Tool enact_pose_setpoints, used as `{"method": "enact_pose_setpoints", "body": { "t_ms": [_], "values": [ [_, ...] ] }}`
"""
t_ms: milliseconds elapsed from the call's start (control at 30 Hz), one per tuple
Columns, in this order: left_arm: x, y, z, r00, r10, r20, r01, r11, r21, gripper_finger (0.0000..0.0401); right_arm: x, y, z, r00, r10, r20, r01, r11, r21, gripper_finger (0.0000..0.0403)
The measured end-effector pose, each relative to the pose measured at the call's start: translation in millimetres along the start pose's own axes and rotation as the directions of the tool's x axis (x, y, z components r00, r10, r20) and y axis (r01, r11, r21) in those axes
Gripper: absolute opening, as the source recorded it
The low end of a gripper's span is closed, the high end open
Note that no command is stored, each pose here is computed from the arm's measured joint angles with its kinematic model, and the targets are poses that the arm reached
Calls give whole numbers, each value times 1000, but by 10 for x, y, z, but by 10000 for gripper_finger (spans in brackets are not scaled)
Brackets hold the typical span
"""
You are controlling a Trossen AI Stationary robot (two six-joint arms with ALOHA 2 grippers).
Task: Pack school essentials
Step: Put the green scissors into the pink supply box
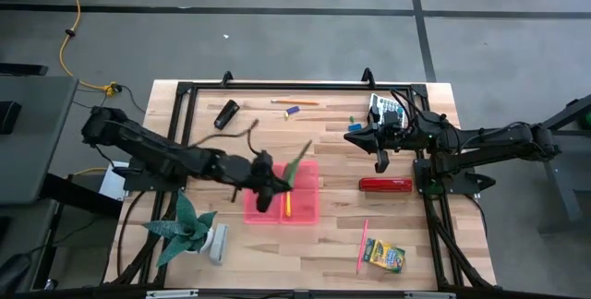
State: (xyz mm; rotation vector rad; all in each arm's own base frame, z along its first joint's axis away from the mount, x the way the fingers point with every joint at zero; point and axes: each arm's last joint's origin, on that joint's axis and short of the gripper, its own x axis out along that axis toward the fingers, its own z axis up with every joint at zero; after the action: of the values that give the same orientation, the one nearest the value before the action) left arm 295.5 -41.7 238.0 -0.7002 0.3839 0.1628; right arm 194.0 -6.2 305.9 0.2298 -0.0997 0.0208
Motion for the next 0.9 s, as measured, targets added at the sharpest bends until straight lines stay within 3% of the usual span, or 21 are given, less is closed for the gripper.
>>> {"method": "enact_pose_setpoints", "body": {
  "t_ms": [100, 233, 400, 633, 900],
  "values": [
    [216, 49, -203, 995, 47, -84, -60, 986, -158, 0, 0, -1, -4, 1000, -1, -4, 1, 1000, 0, 0],
    [403, 135, -387, 983, 84, -160, -138, 919, -369, 0, 0, -3, -14, 1000, -3, -15, 4, 1000, 13, 0],
    [522, 219, -508, 972, 106, -209, -201, 836, -511, 0, -1, -8, -35, 999, -8, -36, 9, 1000, 28, 0],
    [539, 227, -541, 964, 84, -251, -222, 774, -593, 0, -1, -12, -50, 999, -12, -52, 14, 999, 29, 0],
    [609, 300, -546, 960, 69, -272, -226, 765, -603, 0, -1, -12, -53, 998, -13, -55, 14, 1000, 21, 0]
  ]
}}
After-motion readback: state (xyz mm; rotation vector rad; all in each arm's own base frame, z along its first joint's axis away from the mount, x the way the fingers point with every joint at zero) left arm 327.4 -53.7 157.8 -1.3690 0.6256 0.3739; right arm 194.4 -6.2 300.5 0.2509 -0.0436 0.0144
